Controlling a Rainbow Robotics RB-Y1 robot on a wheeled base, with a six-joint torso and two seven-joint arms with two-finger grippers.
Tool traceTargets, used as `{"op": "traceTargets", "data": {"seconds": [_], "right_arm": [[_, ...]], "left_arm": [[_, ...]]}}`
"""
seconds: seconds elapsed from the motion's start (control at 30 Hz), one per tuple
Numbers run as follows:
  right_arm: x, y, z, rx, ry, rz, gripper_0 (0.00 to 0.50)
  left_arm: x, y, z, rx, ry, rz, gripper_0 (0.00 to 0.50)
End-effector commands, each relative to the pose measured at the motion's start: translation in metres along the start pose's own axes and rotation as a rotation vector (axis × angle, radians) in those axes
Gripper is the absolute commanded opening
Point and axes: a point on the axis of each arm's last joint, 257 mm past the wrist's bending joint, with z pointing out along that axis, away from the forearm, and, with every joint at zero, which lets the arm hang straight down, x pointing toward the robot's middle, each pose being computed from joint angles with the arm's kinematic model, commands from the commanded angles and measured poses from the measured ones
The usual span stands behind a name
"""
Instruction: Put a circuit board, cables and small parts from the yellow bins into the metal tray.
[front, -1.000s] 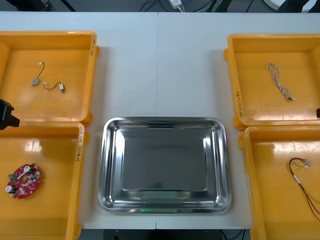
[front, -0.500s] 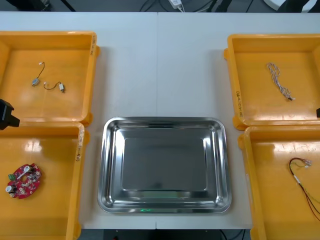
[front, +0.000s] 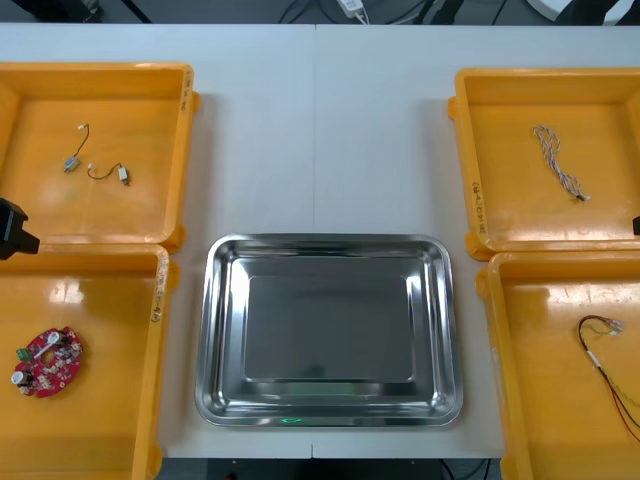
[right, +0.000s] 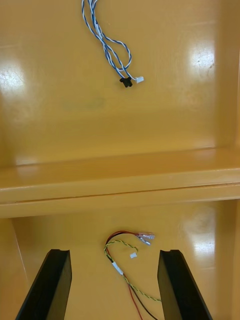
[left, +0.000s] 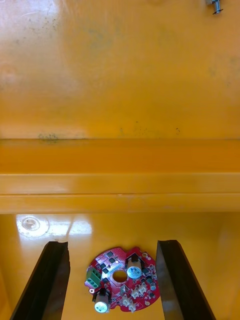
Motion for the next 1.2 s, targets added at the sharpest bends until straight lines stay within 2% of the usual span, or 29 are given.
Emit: {"op": "traceTargets", "data": {"seconds": [0.03, 1.2], "right_arm": [[-0.0056, -0.0181, -0.0141, 0.046, -0.019, -0.018, 0.500], [-0.0056, -0.0181, -0.0141, 0.046, -0.019, -0.018, 0.500]], "left_arm": [[-0.0040, 0.0215, -0.0133, -0.044, -0.020, 0.064, 0.500], [-0.0040, 0.0215, -0.0133, -0.044, -0.020, 0.064, 0.500]]}}
